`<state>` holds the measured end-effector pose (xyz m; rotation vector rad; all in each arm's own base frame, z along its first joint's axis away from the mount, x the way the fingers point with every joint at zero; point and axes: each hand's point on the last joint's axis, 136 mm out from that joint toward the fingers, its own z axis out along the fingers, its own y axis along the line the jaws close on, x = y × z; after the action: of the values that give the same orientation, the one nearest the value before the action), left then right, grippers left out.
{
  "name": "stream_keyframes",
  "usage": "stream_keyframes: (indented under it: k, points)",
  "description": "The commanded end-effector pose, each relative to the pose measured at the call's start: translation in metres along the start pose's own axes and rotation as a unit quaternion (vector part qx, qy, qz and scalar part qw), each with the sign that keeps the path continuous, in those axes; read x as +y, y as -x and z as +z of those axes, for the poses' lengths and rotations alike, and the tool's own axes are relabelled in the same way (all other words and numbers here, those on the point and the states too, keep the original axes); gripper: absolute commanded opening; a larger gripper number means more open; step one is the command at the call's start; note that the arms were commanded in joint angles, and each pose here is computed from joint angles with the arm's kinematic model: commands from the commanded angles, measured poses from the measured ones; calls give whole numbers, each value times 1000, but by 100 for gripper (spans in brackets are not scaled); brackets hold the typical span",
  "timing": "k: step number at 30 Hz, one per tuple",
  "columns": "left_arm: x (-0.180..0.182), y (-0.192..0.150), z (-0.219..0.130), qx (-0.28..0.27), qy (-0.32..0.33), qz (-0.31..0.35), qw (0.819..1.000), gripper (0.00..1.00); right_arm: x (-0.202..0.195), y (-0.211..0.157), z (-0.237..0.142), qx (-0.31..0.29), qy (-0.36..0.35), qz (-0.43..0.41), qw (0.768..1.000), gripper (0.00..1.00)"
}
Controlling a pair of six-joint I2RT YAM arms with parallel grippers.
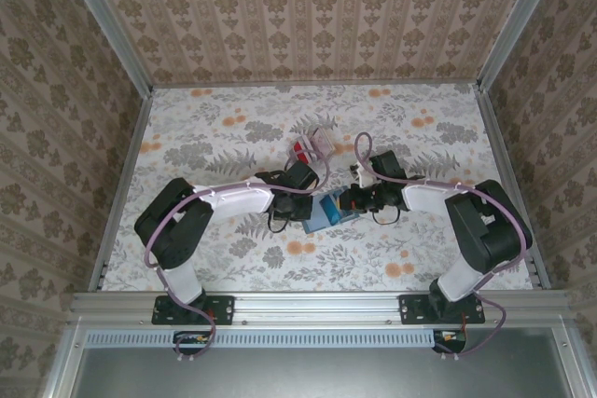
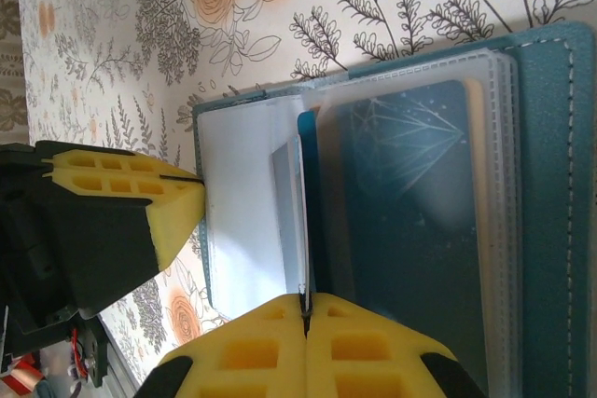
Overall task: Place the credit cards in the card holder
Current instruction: Insert the credit card into the card slot.
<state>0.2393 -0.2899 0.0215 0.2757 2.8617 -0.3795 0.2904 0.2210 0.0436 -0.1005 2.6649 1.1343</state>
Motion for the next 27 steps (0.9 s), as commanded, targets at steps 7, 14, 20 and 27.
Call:
stream_keyframes:
  k: [7,14,20,27]
  points:
    - [17,-16,22,29,26,-11,999,0,4,7,8,4,11,10,1000,5]
    - [17,-16,25,31,26,-10,999,0,-6,12,8,-17,-15,9,1000,5]
    - [15,-16,26,30,22,-10,999,0,-8,13,15,-14,-10,15,1000,5]
    - [16,-15,25,28,24,-10,999,0,-4,4,23,4,-14,1,1000,5]
